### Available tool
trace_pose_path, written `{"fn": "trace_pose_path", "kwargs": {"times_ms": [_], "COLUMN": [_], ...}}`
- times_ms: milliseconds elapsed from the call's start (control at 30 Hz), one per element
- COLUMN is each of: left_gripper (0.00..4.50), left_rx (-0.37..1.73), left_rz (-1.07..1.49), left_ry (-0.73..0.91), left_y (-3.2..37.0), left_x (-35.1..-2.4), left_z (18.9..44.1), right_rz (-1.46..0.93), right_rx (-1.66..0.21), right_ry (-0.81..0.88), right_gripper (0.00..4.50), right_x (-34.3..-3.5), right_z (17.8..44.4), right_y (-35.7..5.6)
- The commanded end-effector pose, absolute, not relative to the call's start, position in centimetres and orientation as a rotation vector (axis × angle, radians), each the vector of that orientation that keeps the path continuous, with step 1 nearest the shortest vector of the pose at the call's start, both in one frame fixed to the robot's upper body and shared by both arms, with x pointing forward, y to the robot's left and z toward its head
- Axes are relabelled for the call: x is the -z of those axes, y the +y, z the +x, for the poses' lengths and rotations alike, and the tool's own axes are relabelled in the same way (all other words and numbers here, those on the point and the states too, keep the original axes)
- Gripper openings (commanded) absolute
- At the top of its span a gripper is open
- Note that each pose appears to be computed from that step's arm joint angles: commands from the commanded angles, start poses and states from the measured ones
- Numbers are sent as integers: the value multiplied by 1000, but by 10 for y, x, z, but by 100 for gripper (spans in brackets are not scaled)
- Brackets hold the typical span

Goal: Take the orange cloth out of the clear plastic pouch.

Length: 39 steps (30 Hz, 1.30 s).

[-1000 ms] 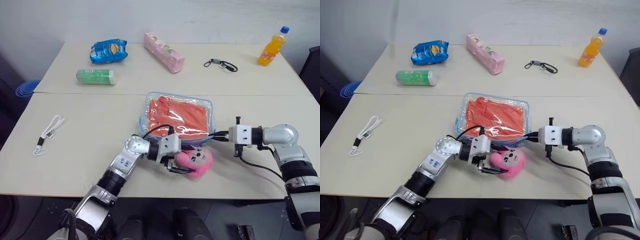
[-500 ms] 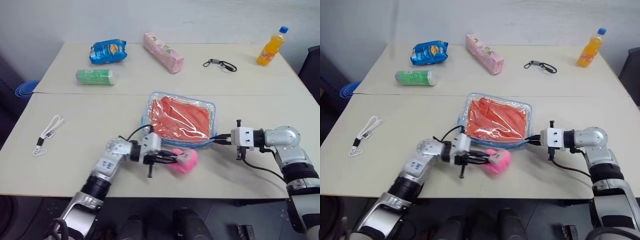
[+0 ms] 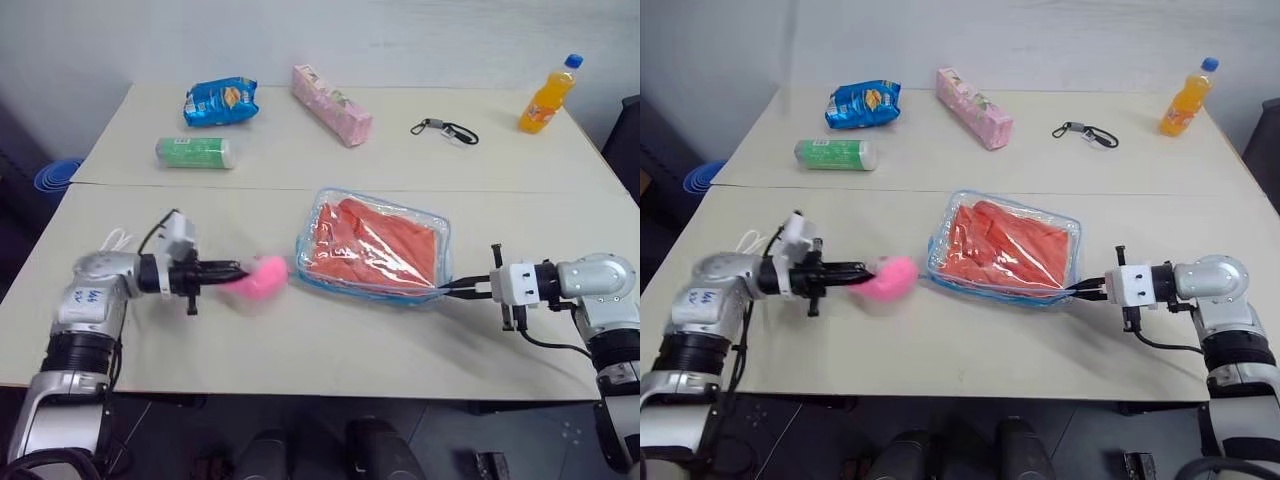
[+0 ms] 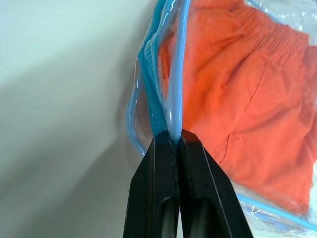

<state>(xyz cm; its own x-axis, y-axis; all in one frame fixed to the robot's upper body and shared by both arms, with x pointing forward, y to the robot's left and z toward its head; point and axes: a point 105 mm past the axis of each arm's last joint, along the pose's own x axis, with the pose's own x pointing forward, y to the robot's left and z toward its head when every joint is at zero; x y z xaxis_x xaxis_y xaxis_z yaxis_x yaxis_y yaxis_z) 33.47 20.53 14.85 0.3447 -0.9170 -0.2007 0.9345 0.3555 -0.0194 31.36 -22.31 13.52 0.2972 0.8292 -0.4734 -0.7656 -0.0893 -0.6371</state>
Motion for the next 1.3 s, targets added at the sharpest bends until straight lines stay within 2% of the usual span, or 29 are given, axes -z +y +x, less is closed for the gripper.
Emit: {"fn": "trace_pose_path", "kwargs": {"times_ms": [33, 133, 233, 267, 367, 400, 433, 600, 667, 733, 800, 833, 900, 1067, 1300], "left_gripper": [1, 1, 1, 59, 131, 164, 195, 345, 346, 346, 380, 401, 444, 444, 444], "left_rx": [982, 903, 997, 1019, 1042, 1047, 1045, 1131, 1159, 1182, 1230, 1265, 1320, 1469, 1431], "left_rz": [38, 39, 48, 62, 114, 123, 131, 290, 373, 539, 611, 633, 653, 726, 755], "left_ry": [134, 127, 137, 142, 156, 159, 150, 93, 80, -90, -173, -172, -169, -202, -263], "left_y": [239, 246, 238, 236, 236, 237, 238, 236, 233, 217, 197, 189, 177, 130, 99], "left_x": [-163, -163, -162, -161, -157, -157, -158, -167, -169, -190, -203, -201, -197, -166, -157], "left_z": [360, 372, 363, 359, 350, 347, 345, 316, 308, 307, 306, 305, 304, 320, 355], "right_rz": [-1025, -1016, -915, -863, -743, -706, -677, -585, -582, -503, -393, -381, -374, -340, -346], "right_rx": [-1340, -1337, -1280, -1271, -1272, -1265, -1253, -1124, -1058, -1010, -976, -964, -948, -926, -862], "right_ry": [-80, -80, -78, -79, -72, -60, -59, -41, -39, -32, -37, -46, -54, -70, -82], "right_gripper": [0, 0, 0, 0, 0, 48, 69, 237, 299, 369, 436, 450, 450, 450, 450], "right_x": [-146, -146, -151, -153, -156, -157, -158, -165, -169, -174, -179, -180, -179, -160, -147], "right_z": [306, 305, 311, 311, 303, 301, 298, 282, 277, 260, 241, 235, 226, 201, 195], "right_y": [-236, -237, -235, -233, -228, -228, -227, -235, -240, -243, -242, -240, -234, -210, -200]}}
